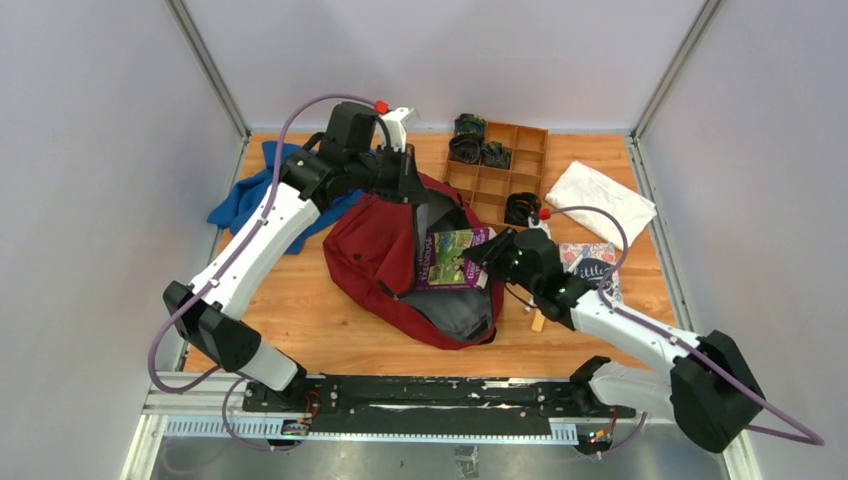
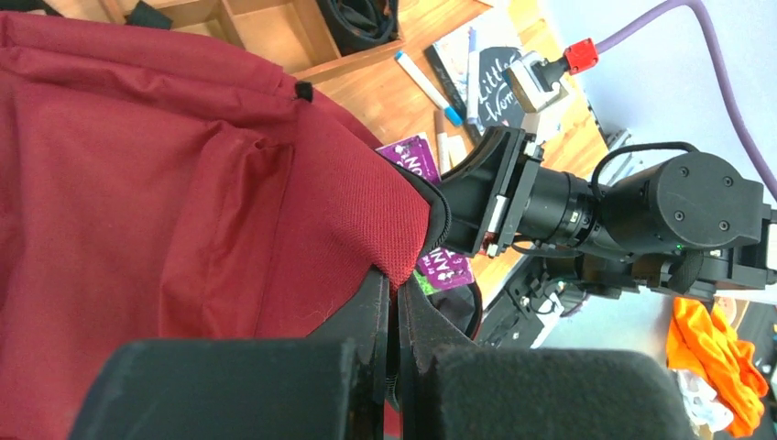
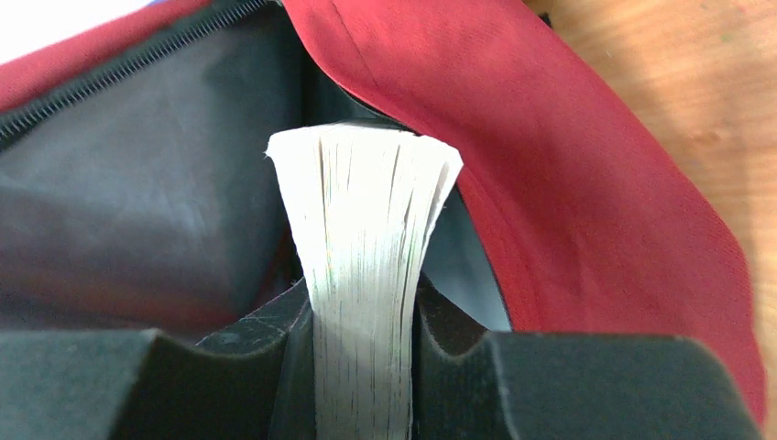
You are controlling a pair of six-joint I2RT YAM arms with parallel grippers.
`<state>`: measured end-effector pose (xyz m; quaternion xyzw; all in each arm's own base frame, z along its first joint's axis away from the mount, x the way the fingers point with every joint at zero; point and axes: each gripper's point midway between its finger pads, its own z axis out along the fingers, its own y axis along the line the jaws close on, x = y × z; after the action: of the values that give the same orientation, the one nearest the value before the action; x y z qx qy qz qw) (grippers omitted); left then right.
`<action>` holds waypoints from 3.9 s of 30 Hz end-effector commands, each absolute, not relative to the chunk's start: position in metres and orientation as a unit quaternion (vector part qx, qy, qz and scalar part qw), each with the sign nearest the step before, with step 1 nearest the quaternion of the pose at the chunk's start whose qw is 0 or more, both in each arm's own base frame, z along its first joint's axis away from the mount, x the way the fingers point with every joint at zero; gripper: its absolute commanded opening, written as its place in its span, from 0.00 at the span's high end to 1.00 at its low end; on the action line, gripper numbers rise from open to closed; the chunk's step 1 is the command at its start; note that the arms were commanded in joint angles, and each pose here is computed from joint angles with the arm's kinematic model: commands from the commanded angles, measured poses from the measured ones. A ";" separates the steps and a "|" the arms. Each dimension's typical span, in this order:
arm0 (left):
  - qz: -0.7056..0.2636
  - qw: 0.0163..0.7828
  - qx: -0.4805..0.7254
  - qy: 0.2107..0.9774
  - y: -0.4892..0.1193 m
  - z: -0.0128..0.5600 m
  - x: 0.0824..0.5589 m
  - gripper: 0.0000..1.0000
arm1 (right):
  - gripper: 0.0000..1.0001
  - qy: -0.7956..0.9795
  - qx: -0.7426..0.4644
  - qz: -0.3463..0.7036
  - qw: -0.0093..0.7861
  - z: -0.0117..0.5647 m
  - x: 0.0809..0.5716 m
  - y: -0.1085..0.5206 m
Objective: Pack the student bag
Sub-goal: Place the book in the student bag, then move the stationery to the center of the board.
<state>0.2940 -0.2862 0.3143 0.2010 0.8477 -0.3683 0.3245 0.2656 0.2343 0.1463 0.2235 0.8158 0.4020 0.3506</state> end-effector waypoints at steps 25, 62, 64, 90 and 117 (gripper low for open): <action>-0.472 0.291 0.206 0.806 -0.313 0.329 0.288 1.00 | 1.00 0.718 0.306 0.475 0.406 0.160 0.354 0.331; -0.468 0.298 0.169 0.814 -0.301 0.318 0.295 1.00 | 0.07 0.805 0.158 0.471 0.324 0.095 0.281 0.376; -0.464 0.302 0.170 0.815 -0.297 0.318 0.293 1.00 | 0.04 0.813 0.139 0.472 0.311 0.094 0.269 0.373; -0.518 0.299 0.206 0.774 -0.304 0.329 0.279 1.00 | 1.00 0.852 0.051 0.449 0.264 0.098 0.224 0.352; -0.514 0.316 0.219 0.767 -0.293 0.330 0.267 1.00 | 0.53 0.866 0.096 0.235 0.432 0.141 0.245 0.220</action>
<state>0.2761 -0.2990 0.3051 0.1960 0.7978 -0.4984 0.2771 0.2437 0.2879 0.1315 0.1111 0.8389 0.3722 0.3813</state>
